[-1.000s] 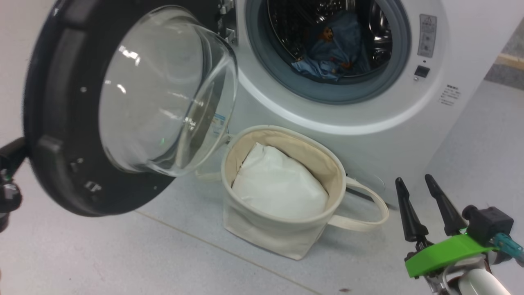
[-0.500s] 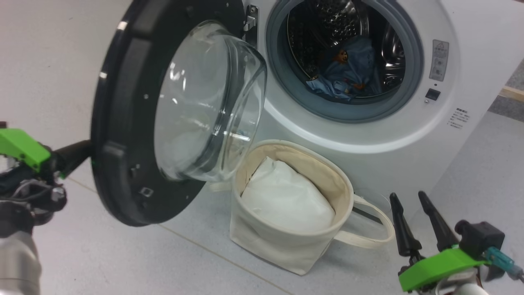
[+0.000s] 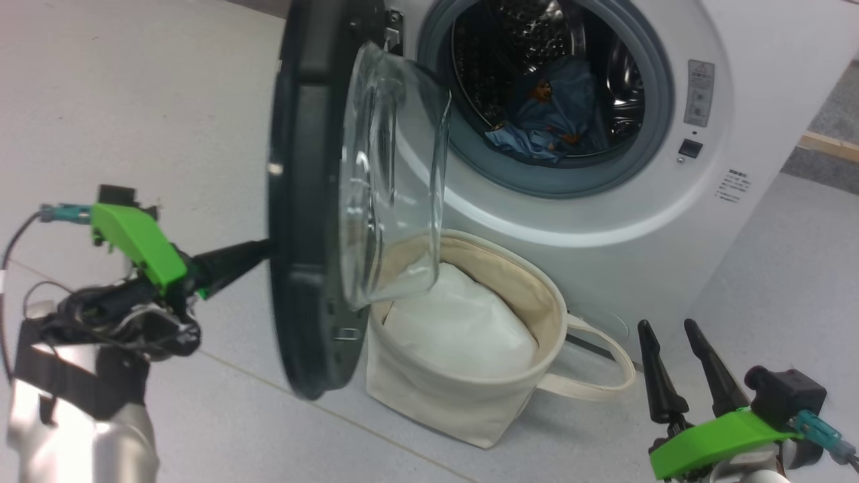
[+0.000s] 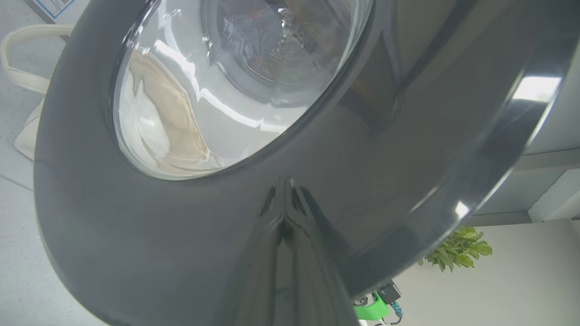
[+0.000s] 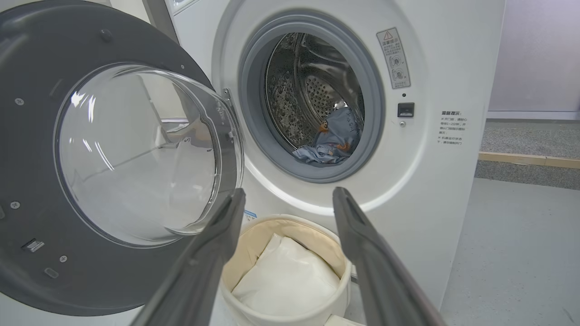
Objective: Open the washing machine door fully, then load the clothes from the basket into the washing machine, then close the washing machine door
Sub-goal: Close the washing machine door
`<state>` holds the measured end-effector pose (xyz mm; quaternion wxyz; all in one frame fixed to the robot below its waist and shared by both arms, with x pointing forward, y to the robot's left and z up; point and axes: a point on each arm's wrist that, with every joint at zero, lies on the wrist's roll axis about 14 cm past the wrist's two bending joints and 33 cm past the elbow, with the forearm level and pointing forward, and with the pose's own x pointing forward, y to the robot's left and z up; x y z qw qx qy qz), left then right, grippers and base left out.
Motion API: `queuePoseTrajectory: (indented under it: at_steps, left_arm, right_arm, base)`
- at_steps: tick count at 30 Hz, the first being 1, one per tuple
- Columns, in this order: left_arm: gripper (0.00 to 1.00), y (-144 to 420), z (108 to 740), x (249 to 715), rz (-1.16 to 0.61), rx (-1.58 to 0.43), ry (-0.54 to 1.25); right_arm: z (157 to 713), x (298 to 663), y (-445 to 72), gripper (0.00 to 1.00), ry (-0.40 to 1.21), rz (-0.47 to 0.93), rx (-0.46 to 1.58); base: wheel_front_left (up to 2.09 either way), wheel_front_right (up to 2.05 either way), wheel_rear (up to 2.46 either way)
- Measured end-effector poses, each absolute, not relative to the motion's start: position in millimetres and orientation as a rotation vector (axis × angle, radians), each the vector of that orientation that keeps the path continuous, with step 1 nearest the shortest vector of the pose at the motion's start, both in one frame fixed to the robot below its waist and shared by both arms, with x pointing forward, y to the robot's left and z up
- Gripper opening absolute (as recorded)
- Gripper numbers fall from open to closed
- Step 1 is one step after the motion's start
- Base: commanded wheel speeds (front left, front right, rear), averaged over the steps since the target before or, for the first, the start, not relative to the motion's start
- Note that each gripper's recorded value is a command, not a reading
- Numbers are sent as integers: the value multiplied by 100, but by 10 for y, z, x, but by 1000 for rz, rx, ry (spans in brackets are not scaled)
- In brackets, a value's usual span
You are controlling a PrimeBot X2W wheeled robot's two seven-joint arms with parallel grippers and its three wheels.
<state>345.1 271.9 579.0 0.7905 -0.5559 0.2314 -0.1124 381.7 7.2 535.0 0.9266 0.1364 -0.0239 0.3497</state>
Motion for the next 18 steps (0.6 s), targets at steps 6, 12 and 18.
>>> queuePoseTrajectory:
  at_steps: [6, 12, 18]
  left_arm:
    - [0, 2392, 5837, 3447, -320, -1163, 539]
    - [0, 2073, 5873, 3473, -400, -1141, 591]
    - [0, 1735, 5905, 3643, -470, -1118, 620]
  right_arm:
    - [5326, 3838, -23, 100, -47, 684, 289]
    - [5307, 3834, -146, 100, -48, 641, 304]
    - [5270, 3852, -413, 100, -53, 564, 302]
  base:
    - [0, 0, 0]
    - [0, 0, 0]
    - [0, 0, 0]
